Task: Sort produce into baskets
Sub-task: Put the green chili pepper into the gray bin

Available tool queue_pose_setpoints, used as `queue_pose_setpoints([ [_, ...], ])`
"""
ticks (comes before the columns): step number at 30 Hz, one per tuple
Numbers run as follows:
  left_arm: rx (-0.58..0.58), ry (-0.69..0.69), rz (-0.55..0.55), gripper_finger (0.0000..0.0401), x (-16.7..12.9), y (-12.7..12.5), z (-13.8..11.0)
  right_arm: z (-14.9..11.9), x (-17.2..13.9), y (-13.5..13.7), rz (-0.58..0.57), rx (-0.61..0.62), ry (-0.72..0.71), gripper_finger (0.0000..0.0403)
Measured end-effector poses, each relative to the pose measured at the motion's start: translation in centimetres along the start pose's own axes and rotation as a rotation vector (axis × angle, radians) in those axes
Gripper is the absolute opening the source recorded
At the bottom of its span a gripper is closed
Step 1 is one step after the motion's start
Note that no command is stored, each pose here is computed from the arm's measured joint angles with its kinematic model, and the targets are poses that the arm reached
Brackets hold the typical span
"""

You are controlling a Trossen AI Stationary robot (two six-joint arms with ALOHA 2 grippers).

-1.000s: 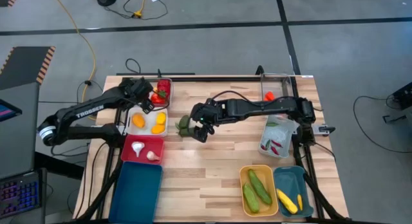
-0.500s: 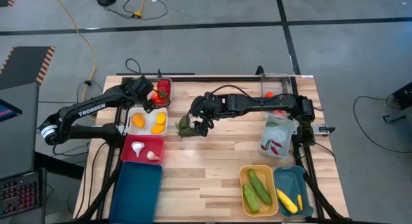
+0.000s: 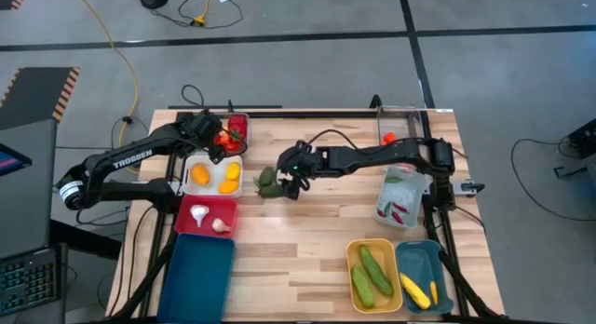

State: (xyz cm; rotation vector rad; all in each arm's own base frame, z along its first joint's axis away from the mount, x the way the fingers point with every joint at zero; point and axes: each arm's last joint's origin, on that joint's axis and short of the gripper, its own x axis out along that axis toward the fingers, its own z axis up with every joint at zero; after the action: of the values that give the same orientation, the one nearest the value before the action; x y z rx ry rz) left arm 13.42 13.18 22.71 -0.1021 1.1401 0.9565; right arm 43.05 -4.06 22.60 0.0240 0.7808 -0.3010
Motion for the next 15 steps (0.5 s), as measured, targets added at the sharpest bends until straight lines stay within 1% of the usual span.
queue_pose_setpoints([
  [8,-0.003,0.0,-0.001,0.0352,0.0,0.0,0.0,-2.6,1.7,-0.5,-0.007,0.019,-0.039,0.0327],
  [11,-0.003,0.0,-0.001,0.0352,0.0,0.0,0.0,-3.5,2.1,-0.3,-0.005,0.014,-0.027,0.0327],
  [15,-0.003,0.0,-0.001,0.0352,0.0,0.0,0.0,-4.6,2.5,-0.1,0.04,0.015,-0.039,0.0327],
])
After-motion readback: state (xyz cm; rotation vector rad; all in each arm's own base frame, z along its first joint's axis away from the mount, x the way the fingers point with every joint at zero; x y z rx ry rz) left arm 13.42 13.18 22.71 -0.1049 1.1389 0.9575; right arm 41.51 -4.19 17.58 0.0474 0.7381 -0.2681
